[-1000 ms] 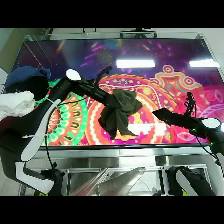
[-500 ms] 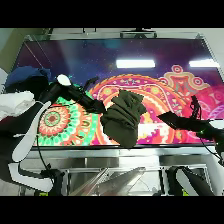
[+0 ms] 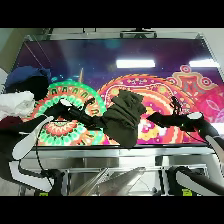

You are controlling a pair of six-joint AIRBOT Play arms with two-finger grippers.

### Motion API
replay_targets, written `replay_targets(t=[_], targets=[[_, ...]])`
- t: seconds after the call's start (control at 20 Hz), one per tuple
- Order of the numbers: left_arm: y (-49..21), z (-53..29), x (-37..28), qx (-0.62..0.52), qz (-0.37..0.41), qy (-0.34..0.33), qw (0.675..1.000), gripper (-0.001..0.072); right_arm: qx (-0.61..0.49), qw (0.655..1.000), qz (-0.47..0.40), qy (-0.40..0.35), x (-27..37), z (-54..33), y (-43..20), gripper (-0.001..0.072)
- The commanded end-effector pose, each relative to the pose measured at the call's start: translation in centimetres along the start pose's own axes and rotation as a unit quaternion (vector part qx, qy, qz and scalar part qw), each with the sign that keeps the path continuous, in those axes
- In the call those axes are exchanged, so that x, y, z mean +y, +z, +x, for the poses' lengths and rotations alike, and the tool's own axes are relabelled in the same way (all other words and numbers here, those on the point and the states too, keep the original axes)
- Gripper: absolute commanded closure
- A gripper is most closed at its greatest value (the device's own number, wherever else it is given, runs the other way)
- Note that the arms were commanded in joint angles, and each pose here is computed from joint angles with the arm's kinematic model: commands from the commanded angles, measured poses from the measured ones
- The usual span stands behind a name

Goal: Fold the shirts.

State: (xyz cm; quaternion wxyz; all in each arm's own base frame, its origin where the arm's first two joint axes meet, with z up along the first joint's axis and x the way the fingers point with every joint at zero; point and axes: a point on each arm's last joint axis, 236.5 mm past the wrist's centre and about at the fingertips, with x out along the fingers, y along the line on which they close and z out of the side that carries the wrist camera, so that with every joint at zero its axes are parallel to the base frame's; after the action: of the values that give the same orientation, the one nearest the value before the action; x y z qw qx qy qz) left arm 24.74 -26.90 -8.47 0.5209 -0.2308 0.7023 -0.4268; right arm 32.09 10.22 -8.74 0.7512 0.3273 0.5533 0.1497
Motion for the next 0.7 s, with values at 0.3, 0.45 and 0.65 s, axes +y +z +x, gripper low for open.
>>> replay_targets(t=[0.3, 0.45, 0.65], targets=[[3.0, 1.0, -0.7, -0.029, 0.04, 0.014, 0.999, 0.0292, 0.035, 0.997, 0.02, 0.06, 2.2, 6.6, 5.4, 0.0343], [3.0, 1.1, -0.7, -0.03, 0.04, 0.015, 0.999, 0.0643, 0.045, 0.994, 0.007, 0.1, 4.5, 6.3, 5.7, 0.0682], [2.7, 0.2, -2.6, -0.022, 0.047, -0.015, 0.999, 0.0699, 0.035, 0.99, -0.018, 0.138, 6.5, 3.0, 7.4, 0.069]])
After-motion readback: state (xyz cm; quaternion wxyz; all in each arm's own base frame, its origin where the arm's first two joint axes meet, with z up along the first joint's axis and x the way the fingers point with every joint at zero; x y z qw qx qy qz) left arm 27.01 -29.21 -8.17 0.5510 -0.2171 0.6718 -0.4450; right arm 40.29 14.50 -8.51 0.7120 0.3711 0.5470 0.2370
